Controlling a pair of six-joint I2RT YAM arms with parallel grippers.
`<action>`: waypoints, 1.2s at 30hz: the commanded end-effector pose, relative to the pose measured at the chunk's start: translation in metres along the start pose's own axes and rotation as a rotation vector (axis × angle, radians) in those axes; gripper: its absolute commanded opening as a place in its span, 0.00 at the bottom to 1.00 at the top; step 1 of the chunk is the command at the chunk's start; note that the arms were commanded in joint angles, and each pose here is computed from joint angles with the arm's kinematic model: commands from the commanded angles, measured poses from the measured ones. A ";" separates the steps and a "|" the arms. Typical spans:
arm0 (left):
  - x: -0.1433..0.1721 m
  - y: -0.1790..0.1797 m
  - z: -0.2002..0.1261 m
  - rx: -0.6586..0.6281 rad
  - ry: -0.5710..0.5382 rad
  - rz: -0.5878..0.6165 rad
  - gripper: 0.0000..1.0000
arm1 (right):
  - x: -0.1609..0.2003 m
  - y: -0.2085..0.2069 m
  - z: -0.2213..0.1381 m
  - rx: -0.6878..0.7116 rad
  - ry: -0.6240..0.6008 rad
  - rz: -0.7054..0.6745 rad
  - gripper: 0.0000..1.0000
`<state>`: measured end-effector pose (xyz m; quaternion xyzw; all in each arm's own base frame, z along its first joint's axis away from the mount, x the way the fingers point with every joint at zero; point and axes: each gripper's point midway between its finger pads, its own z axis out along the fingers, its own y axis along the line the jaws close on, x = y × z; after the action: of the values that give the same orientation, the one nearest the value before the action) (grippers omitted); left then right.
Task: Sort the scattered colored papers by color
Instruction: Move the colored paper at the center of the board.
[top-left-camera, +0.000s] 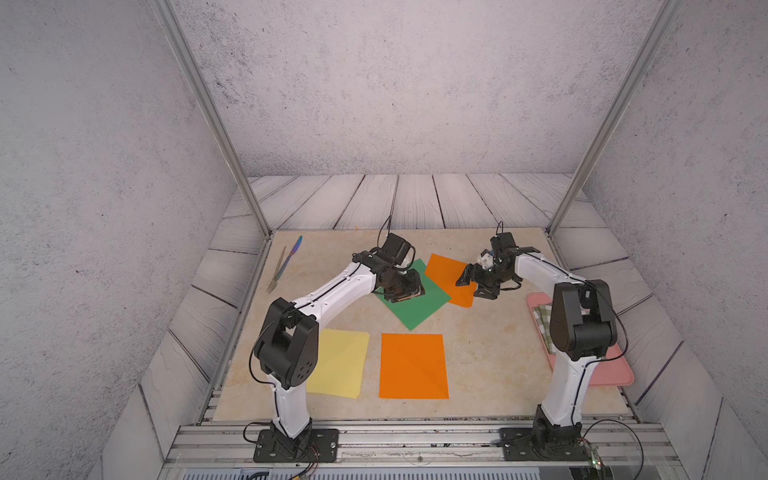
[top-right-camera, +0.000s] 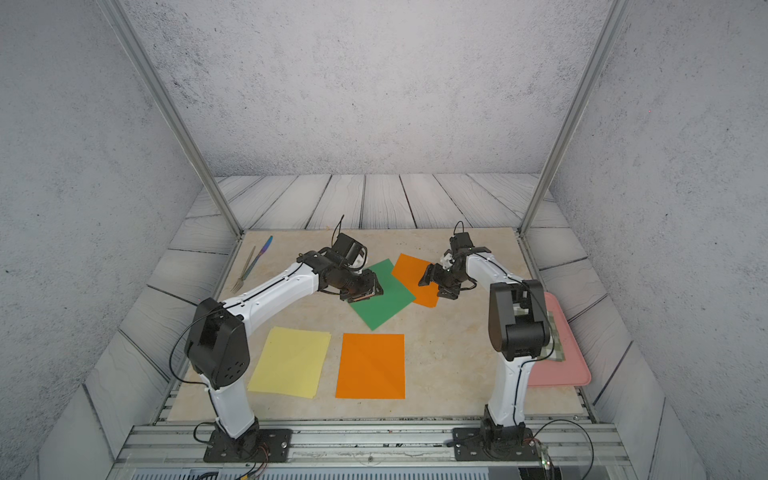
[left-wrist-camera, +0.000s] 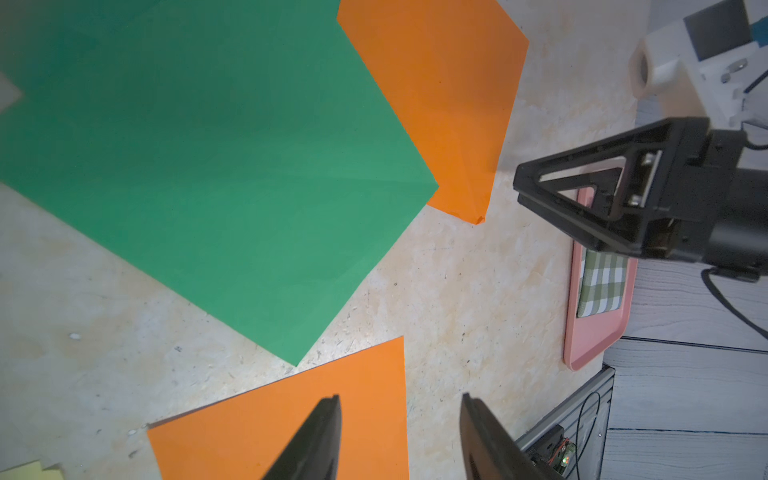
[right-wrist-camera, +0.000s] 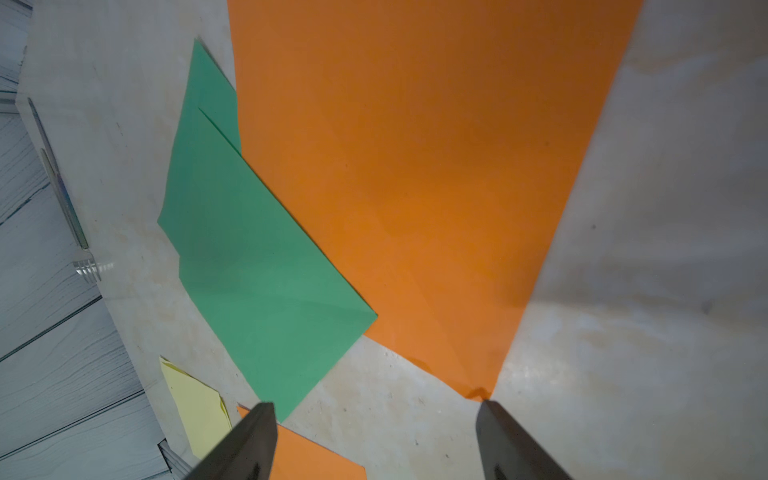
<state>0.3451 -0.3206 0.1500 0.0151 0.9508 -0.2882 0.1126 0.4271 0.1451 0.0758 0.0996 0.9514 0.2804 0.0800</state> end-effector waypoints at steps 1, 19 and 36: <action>0.010 0.009 -0.002 -0.013 0.033 0.010 0.52 | -0.012 0.006 0.015 -0.029 0.011 -0.048 0.80; 0.008 0.029 -0.002 -0.031 0.057 -0.026 0.52 | -0.009 0.002 0.069 -0.010 0.080 -0.030 0.83; 0.014 0.028 0.012 0.014 0.079 -0.066 0.52 | 0.049 -0.055 0.049 0.150 0.093 0.089 0.87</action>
<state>0.3374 -0.3035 0.1262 -0.0011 0.9539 -0.2918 0.0707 0.4265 0.1681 0.0397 0.0822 0.9477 0.2942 0.0923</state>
